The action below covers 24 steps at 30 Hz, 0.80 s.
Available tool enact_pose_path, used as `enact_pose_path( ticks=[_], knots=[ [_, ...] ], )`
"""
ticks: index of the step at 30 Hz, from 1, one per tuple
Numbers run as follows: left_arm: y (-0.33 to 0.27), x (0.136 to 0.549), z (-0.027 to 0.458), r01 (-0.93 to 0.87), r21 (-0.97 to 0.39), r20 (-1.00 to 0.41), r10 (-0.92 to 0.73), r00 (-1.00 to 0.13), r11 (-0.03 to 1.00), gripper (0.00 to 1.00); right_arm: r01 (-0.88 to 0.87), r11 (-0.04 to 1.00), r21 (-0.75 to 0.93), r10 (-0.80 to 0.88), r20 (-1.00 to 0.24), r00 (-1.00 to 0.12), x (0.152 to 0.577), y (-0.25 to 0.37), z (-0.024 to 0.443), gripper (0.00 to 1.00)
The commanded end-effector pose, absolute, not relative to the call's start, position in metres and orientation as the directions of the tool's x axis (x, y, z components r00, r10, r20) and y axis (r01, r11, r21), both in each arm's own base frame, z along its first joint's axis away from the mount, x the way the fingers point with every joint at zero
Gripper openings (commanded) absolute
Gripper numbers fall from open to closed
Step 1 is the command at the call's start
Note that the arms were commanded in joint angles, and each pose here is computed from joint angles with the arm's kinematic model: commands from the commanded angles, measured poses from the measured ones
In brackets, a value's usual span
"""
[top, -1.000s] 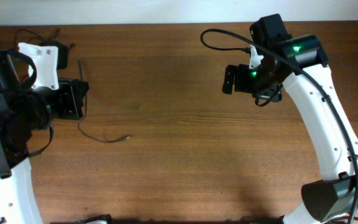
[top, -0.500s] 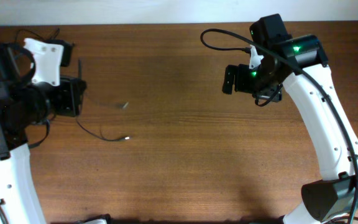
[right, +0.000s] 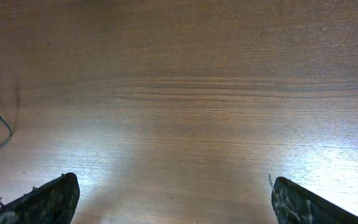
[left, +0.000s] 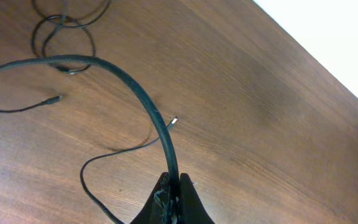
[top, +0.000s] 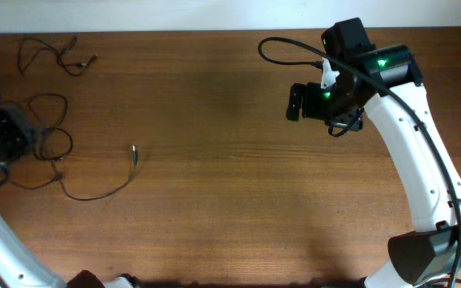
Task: Untangle cables
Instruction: 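Lower the cable onto the left side of the table with the left gripper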
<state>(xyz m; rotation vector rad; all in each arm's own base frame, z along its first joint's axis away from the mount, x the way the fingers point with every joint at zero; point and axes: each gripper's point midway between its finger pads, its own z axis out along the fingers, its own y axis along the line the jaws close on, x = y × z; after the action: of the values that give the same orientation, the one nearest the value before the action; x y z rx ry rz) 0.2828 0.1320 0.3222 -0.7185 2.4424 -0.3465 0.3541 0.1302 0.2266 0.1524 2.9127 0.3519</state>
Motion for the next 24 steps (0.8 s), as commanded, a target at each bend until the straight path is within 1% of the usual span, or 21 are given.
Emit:
enact_pose_path(
  ticks=[1, 3, 4, 5, 6, 7, 8, 9, 11, 14, 15, 17, 19, 20, 21, 22, 23, 24],
  knots=[
    [0.152, 0.280, 0.309, -0.484, -0.400, -0.398, -0.623, -0.673, 0.778, 0.00, 0.070, 0.969, 0.237, 0.120, -0.205, -0.971, 0.357, 0.128, 0.229, 0.98],
    [0.158, 0.281, 0.305, -0.495, -0.423, -0.378, -0.644, -0.665, 0.759, 0.00, 0.070, 0.969, 0.237, 0.120, -0.205, -0.971, 0.357, 0.128, 0.229, 0.98],
    [0.151, 0.288, 0.307, -0.461, -0.480, -0.368, -0.649, -0.666, 0.746, 0.00, 0.069, 0.969, 0.236, 0.120, -0.205, -0.971, 0.357, 0.128, 0.229, 0.98],
    [0.135, 0.297, 0.316, -0.342, -0.542, -0.400, -0.593, -0.699, 0.768, 0.00, 0.070, 0.969, 0.237, 0.120, -0.205, -0.971, 0.357, 0.128, 0.229, 0.98],
    [0.122, 0.301, 0.323, -0.227, -0.558, -0.448, -0.521, -0.727, 0.798, 0.00, 0.070, 0.969, 0.237, 0.120, -0.205, -0.971, 0.357, 0.128, 0.229, 0.98],
    [0.113, 0.303, 0.326, -0.153, -0.554, -0.481, -0.465, -0.743, 0.818, 0.00, 0.070, 0.969, 0.237, 0.120, -0.205, -0.971, 0.357, 0.128, 0.229, 0.98],
    [0.113, 0.301, 0.320, -0.142, -0.510, -0.485, -0.420, -0.767, 0.849, 0.00, 0.070, 0.969, 0.237, 0.120, -0.205, -0.971, 0.357, 0.128, 0.229, 0.98],
    [0.117, 0.297, 0.312, -0.168, -0.462, -0.469, -0.401, -0.787, 0.871, 0.00, 0.070, 0.969, 0.237, 0.120, -0.205, -0.971, 0.357, 0.128, 0.229, 0.98],
    [0.112, 0.294, 0.309, -0.166, -0.459, -0.450, -0.389, -0.804, 0.873, 0.00, 0.070, 0.969, 0.237, 0.120, -0.205, -0.971, 0.357, 0.128, 0.229, 0.98],
    [0.085, 0.298, 0.320, 0.056, -0.474, -0.535, -0.236, -0.811, 0.879, 0.00, 0.070, 0.969, 0.237, 0.120, -0.205, -0.971, 0.357, 0.128, 0.229, 0.98],
    [0.080, 0.298, 0.321, 0.089, -0.471, -0.545, -0.210, -0.812, 0.878, 0.00, 0.070, 0.969, 0.237, 0.120, -0.205, -0.971, 0.357, 0.128, 0.229, 0.98],
    [0.083, 0.297, 0.316, 0.073, -0.447, -0.533, -0.199, -0.823, 0.892, 0.00, 0.070, 0.969, 0.237, 0.120, -0.205, -0.971, 0.357, 0.128, 0.229, 0.98],
    [0.102, 0.290, 0.302, 0.009, -0.354, -0.489, -0.177, -0.854, 0.935, 0.00, 0.070, 0.969, 0.237, 0.120, -0.205, -0.971, 0.357, 0.128, 0.229, 0.98],
    [0.118, 0.286, 0.291, -0.102, -0.304, -0.430, -0.233, -0.872, 0.947, 0.00, 0.070, 0.969, 0.237, 0.120, -0.205, -0.971, 0.357, 0.128, 0.229, 0.98],
    [0.131, 0.283, 0.284, -0.210, -0.279, -0.385, -0.309, -0.870, 0.937, 0.00, 0.070, 0.969, 0.237, 0.120, -0.205, -0.971, 0.357, 0.128, 0.229, 0.98],
    [0.148, 0.278, 0.274, -0.336, -0.227, -0.332, -0.397, -0.856, 0.914, 0.00, 0.070, 0.969, 0.237, 0.120, -0.205, -0.971, 0.357, 0.128, 0.229, 0.98],
    [0.158, 0.277, 0.262, -0.404, -0.199, -0.296, -0.448, -0.844, 0.893, 0.00, 0.070, 0.969, 0.237, 0.120, -0.205, -0.971, 0.357, 0.128, 0.229, 0.98],
    [0.159, 0.279, 0.257, -0.405, -0.201, -0.290, -0.449, -0.845, 0.892, 0.08, 0.070, 0.969, 0.237, 0.120, -0.205, -0.971, 0.357, 0.128, 0.229, 0.98]
  ],
)
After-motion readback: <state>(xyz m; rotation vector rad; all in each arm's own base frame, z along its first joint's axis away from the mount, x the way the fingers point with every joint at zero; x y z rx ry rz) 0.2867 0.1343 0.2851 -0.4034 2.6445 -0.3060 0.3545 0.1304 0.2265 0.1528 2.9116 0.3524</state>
